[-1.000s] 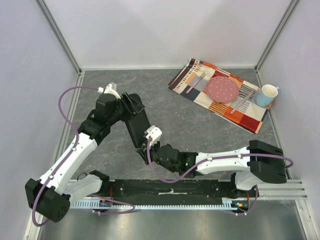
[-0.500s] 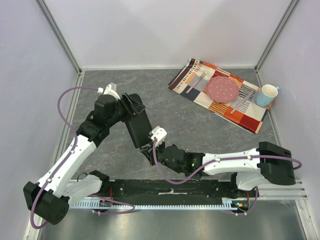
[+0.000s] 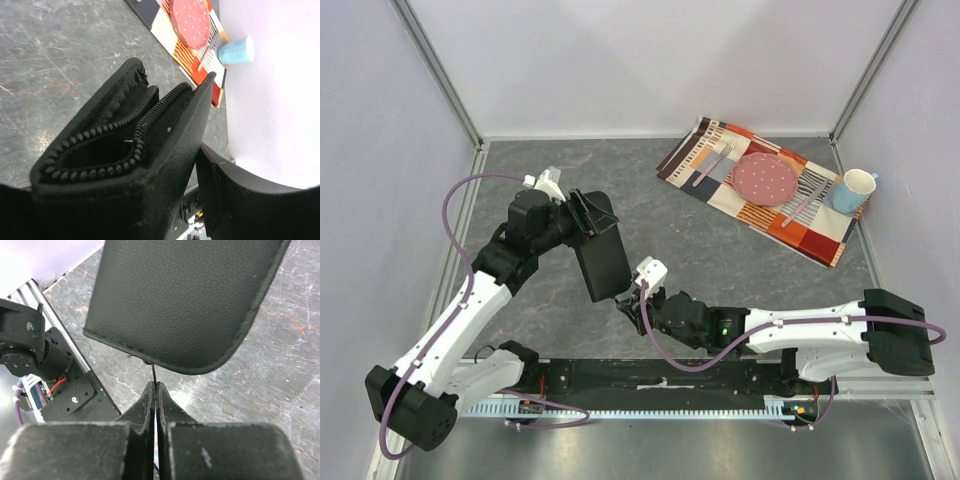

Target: Sort the hair-cutting tools

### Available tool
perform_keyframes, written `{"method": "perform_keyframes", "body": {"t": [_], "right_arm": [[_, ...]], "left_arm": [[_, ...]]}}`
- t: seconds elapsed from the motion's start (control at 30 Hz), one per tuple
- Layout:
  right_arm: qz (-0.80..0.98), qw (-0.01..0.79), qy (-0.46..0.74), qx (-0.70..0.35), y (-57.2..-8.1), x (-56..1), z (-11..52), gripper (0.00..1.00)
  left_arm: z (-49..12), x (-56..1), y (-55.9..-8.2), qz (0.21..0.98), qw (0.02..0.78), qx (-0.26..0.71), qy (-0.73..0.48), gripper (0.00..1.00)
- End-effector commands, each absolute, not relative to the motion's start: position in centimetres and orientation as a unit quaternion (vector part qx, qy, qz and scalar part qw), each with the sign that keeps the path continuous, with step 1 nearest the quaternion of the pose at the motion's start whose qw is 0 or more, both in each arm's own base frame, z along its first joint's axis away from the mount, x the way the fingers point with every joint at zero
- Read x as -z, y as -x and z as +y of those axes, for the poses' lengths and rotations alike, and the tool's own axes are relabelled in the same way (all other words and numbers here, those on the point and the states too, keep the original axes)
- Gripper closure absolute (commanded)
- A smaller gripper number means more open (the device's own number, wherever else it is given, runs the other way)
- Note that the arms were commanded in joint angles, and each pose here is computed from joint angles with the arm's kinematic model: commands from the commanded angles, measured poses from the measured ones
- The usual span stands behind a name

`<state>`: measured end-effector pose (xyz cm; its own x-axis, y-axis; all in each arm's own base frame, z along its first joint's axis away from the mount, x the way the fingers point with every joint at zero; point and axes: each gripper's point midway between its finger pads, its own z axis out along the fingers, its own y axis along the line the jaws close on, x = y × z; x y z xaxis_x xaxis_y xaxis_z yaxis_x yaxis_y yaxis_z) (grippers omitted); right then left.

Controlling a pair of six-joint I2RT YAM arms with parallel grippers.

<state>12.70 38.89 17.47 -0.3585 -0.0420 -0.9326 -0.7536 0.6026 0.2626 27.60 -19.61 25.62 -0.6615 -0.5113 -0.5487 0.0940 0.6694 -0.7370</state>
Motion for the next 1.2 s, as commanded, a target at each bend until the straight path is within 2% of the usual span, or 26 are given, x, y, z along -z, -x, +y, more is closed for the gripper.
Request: {"method": "perform_keyframes", "body": {"t": [0.0,0.47,0.97,1.17], "right_arm": [[0.764,0.483,0.332,-0.27,-12.7,-14.8,35.8,1.0],[0.747,0.5,0.394,-0.192,-13.2,-18.2,30.7,1.0],[0.732,0.551,0.381,-0.124,-16.4,-23.7,28.9,1.0],[0.729,0.547,0.383,-0.149,-16.5,-24.7,29.8,1.0]], "left_arm": [[-21.5,-31.8,-26.4,0.782,0.425,0.455,0.038,0.98],[-24.4,-32.9,-19.6,0.741,0.351,0.551,-0.155,0.98],[-24.2,-30.6,-14.4,0.709,0.297,0.594,-0.239,0.98],[-24.2,-29.9,-14.3,0.709,0.291,0.597,-0.237,0.98]]}}
